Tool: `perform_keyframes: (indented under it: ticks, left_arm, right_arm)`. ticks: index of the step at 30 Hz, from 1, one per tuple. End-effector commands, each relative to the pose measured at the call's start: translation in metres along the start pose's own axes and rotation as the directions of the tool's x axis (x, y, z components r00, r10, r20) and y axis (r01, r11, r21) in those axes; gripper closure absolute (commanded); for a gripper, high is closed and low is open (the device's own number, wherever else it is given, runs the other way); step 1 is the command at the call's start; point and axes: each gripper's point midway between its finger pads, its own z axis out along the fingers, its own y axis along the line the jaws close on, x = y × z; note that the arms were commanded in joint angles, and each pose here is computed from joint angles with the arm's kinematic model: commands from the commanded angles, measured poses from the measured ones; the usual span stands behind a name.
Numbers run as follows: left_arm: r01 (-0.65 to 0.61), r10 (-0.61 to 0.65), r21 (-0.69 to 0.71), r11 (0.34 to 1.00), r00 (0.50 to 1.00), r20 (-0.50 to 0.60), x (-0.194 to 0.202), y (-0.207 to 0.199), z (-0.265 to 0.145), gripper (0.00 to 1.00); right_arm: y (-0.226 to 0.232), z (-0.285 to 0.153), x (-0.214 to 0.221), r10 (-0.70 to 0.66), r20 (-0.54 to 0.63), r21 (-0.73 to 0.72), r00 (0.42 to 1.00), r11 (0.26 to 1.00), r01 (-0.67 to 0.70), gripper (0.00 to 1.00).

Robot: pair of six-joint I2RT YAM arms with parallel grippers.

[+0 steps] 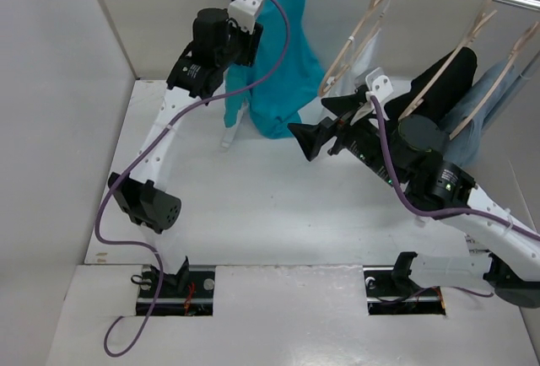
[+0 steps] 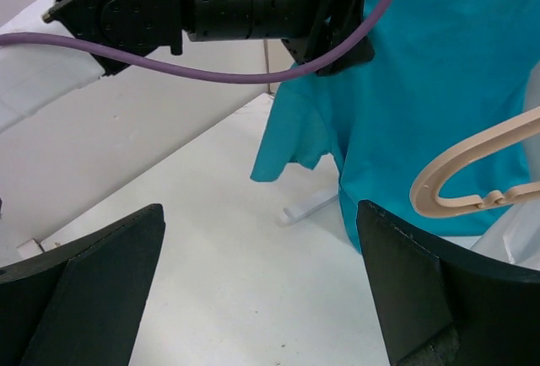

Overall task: Place the t-shirt on the hanger
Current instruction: Hang the hanger with tshirt onto the clothesline

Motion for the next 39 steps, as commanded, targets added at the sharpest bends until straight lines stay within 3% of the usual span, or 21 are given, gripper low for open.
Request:
perform_keyframes:
  ticks: [1, 3, 10, 13, 16, 18, 22, 24, 28, 29, 30, 31, 32, 33, 35, 39]
  left_arm:
    - [0.004, 0.0, -0.028, 1.0, 0.988, 0.152, -0.05, 0.007, -0.044, 0.55]
    - [0.004, 0.001, -0.024, 1.0, 0.979, 0.206, -0.067, 0.004, -0.054, 0.44]
    - [-0.006, 0.011, -0.018, 1.0, 0.963, 0.27, -0.097, 0.0, -0.064, 0.4]
    - [-0.002, 0.0, 0.006, 1.0, 0.955, 0.298, -0.108, -0.003, -0.078, 0.29]
    - [0.004, -0.009, 0.015, 1.0, 0.945, 0.327, -0.119, -0.003, -0.097, 0.05]
    - [0.013, -0.008, -0.011, 1.0, 0.934, 0.358, -0.13, 0.003, -0.111, 0.0]
    - [0.072, -0.008, -0.146, 0.987, 0.918, 0.396, -0.136, 0.03, -0.147, 0.0]
    - [0.148, -0.025, -0.268, 0.952, 0.909, 0.416, -0.135, 0.059, -0.18, 0.0]
    - [0.365, -0.193, -0.464, 0.807, 0.906, 0.377, -0.067, 0.118, -0.207, 0.0]
    - [0.374, -0.242, -0.521, 0.767, 0.921, 0.305, -0.018, 0.128, -0.196, 0.0]
    - [0.437, -0.281, -0.581, 0.686, 0.896, 0.342, 0.002, 0.151, -0.22, 0.0]
    - [0.449, -0.302, -0.615, 0.648, 0.893, 0.334, 0.025, 0.159, -0.224, 0.0]
    - [0.412, -0.348, -0.662, 0.626, 0.908, 0.236, 0.083, 0.159, -0.215, 0.0]
    - [0.414, -0.344, -0.686, 0.598, 0.906, 0.247, 0.097, 0.164, -0.229, 0.0]
    - [0.363, -0.345, -0.711, 0.602, 0.921, 0.178, 0.137, 0.158, -0.229, 0.0]
    - [0.3, -0.385, -0.762, 0.573, 0.92, 0.073, 0.229, 0.143, -0.229, 0.0]
  right_arm:
    - [0.0, -0.01, -0.011, 0.032, 0.035, 0.0, 0.999, 1.0, -0.032, 0.0]
    - [0.0, -0.009, -0.004, 0.035, 0.017, 0.001, 0.999, 0.999, -0.035, 0.0]
    - [0.0, -0.018, -0.007, 0.059, 0.029, -0.01, 0.998, 0.998, -0.059, 0.0]
    - [0.002, -0.023, -0.008, 0.061, 0.028, -0.019, 0.998, 0.998, -0.06, 0.0]
    - [-0.004, -0.027, 0.004, 0.054, -0.015, 0.014, 0.998, 0.998, -0.054, 0.0]
    - [-0.009, -0.032, 0.004, 0.05, -0.027, 0.029, 0.998, 0.998, -0.049, 0.0]
    - [-0.013, -0.039, 0.05, 0.0, -0.181, 0.04, 0.984, 0.999, 0.007, 0.0]
    - [-0.018, -0.048, 0.102, -0.031, -0.345, 0.05, 0.938, 0.997, 0.051, 0.0]
    - [-0.015, -0.061, 0.179, 0.082, -0.504, 0.095, 0.86, 0.995, -0.039, 0.0]
    - [-0.013, -0.064, 0.186, 0.135, -0.498, 0.107, 0.856, 0.99, -0.094, 0.0]
    - [-0.008, -0.062, 0.194, 0.171, -0.497, 0.09, 0.851, 0.985, -0.145, 0.0]
    - [-0.019, -0.067, 0.221, 0.21, -0.528, 0.141, 0.823, 0.977, -0.158, 0.0]
    - [-0.023, -0.069, 0.228, 0.278, -0.517, 0.185, 0.81, 0.96, -0.211, 0.0]
    - [-0.031, -0.071, 0.237, 0.316, -0.513, 0.228, 0.798, 0.947, -0.228, 0.0]
    - [-0.053, -0.085, 0.266, 0.39, -0.518, 0.334, 0.761, 0.912, -0.239, 0.0]
    - [-0.1, -0.118, 0.287, 0.545, -0.392, 0.549, 0.741, 0.785, -0.287, 0.0]
